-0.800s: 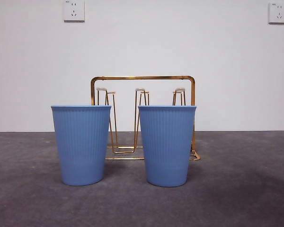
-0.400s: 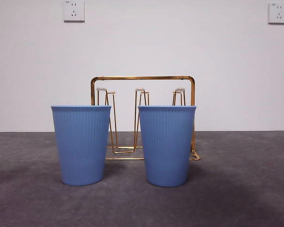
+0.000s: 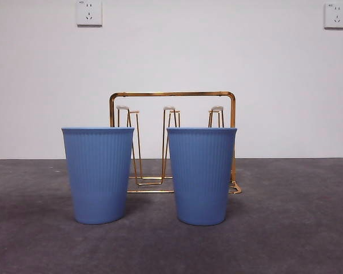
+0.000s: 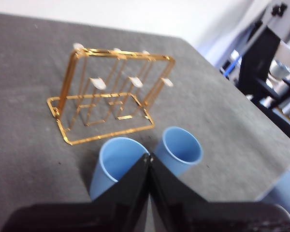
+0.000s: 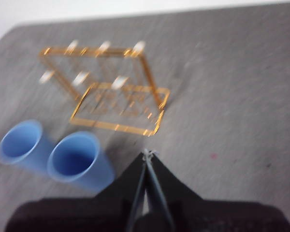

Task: Pick up cup 1,put cup 1 in the cup rack,pick up cup 2,put cup 2 in the cup rack

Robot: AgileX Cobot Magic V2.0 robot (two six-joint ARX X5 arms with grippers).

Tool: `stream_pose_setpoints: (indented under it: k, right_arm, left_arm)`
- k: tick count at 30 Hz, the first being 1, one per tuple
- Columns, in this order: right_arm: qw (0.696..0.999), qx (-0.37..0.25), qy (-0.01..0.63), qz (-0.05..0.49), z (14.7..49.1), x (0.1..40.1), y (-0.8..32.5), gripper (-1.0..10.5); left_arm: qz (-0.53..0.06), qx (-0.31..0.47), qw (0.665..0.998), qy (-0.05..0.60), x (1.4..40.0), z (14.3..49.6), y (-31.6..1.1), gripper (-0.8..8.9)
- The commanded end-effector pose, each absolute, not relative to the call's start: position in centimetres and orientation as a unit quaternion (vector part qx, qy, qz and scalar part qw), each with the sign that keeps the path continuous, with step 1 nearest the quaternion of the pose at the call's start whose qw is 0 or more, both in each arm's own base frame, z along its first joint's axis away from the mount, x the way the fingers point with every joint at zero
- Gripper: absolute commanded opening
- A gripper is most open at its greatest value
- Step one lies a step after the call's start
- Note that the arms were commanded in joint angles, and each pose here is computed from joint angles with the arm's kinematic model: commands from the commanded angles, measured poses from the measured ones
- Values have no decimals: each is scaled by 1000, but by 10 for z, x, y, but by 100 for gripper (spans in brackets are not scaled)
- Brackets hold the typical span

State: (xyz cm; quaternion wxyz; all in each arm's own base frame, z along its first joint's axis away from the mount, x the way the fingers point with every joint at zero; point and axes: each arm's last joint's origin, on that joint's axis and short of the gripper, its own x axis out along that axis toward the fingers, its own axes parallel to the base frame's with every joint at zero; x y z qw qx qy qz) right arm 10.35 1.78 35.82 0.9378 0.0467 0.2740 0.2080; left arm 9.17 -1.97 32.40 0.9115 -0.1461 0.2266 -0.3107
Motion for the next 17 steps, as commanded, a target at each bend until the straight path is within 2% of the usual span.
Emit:
stream_pose_setpoints:
  k: [1, 5, 15, 17]
  right_arm:
    - [922, 24, 293, 251, 370, 101, 20, -11]
    - [898, 19, 323, 297, 381, 100, 22, -11]
    - [894, 11, 330, 301, 388, 99, 22, 3]
    - [895, 11, 329, 301, 388, 99, 22, 14]
  left_arm:
    - [-335, -122, 907, 223, 89, 339, -21, -6]
    - [-354, -105, 899, 235, 88, 358, -23, -6]
    - [-371, -94, 894, 233, 91, 377, -27, 2]
    - [-373, -96, 892, 236, 92, 377, -27, 70]
